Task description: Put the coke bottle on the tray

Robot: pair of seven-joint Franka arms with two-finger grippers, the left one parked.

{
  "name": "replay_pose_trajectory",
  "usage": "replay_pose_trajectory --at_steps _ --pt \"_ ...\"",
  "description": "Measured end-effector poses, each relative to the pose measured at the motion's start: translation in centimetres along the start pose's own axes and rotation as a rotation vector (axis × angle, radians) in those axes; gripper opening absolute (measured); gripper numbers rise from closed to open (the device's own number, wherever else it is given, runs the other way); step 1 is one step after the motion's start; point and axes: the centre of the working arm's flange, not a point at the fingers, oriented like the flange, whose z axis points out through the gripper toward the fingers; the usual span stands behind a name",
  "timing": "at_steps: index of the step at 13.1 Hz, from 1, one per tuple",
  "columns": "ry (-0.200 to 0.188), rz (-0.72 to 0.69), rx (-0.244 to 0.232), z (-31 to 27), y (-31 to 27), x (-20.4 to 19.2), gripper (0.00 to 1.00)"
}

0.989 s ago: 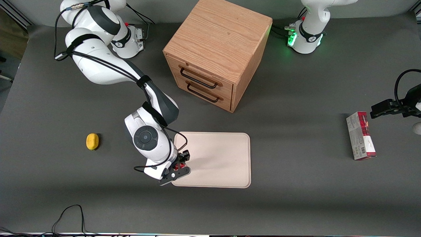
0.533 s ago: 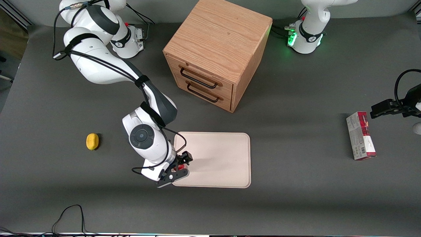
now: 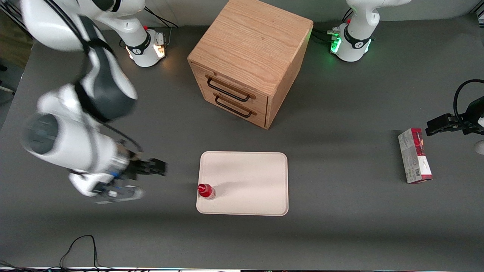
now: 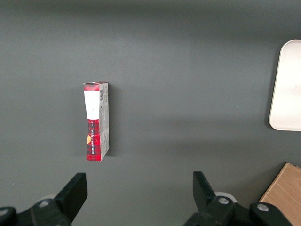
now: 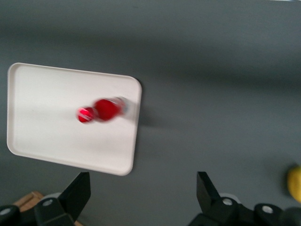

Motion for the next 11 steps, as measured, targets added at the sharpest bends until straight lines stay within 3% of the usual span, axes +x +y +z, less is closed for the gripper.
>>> replay_pose_trajectory --at_steps 3,5,7,11 --pt "-0.03 0.1 -0.059 -4.0 7.7 -6.4 1.0" --pt "-0.044 0.135 -0.068 -5.9 10.8 -11.8 1.0" --pt "-0.033 0.146 -0.067 -7.7 11.9 -16.4 1.0" --pt "-0.023 0.135 -0.056 -9.1 13.7 -19.4 1.0"
